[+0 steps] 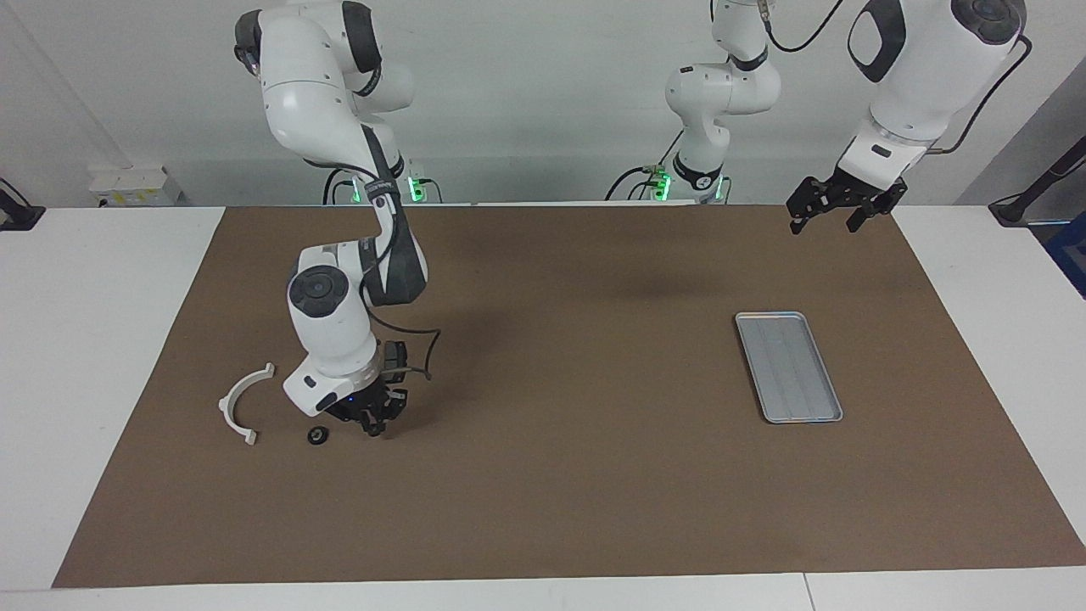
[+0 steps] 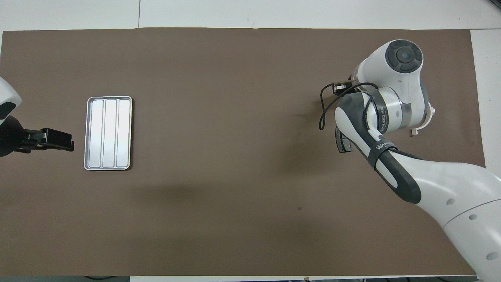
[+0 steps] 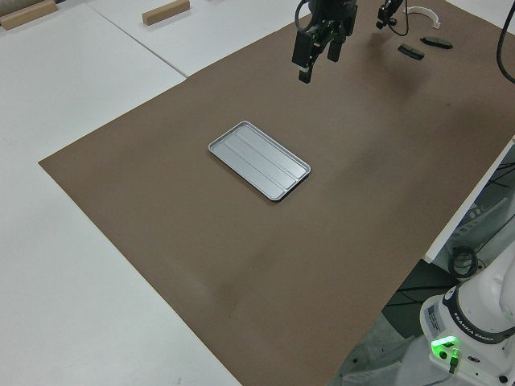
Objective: Place bearing gear from tray to pile
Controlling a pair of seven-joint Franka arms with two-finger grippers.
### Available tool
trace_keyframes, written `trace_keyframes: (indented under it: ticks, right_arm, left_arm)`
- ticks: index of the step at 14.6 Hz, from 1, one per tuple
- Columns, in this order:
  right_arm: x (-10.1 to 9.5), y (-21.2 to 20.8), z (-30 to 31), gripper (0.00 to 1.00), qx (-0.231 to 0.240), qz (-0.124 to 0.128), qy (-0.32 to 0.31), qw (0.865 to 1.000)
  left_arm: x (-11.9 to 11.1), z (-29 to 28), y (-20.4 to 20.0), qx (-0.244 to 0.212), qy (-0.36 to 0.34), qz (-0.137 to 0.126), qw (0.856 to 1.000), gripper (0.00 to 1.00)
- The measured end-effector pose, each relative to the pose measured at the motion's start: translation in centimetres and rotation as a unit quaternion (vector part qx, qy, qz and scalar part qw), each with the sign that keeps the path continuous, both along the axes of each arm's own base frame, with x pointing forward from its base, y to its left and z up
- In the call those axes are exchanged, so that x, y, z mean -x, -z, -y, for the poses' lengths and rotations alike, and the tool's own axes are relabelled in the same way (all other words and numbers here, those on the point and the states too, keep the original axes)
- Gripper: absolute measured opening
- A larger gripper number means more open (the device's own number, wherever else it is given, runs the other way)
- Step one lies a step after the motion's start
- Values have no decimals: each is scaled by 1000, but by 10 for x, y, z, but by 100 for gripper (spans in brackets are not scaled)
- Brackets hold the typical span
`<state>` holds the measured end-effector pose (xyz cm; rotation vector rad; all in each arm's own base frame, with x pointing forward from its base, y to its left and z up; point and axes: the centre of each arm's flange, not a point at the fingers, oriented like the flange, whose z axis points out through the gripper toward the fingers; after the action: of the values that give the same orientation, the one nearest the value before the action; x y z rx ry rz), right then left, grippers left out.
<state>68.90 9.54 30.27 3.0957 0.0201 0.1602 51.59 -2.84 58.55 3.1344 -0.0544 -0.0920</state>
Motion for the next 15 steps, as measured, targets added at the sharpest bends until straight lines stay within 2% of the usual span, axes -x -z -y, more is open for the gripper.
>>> trace_keyframes:
  ticks: [3,12,15]
  right_arm:
    - [-3,15,-1,23,-3,8,-1,1000]
    - [-3,15,-1,24,-3,9,-1,1000]
    - [-3,16,0,50,-3,9,-1,1000]
  left_arm:
    - [0,0,0,0,0,0,1000,100]
    - [0,0,0,0,0,0,1000,100]
    - [0,0,0,0,0,0,1000,100]
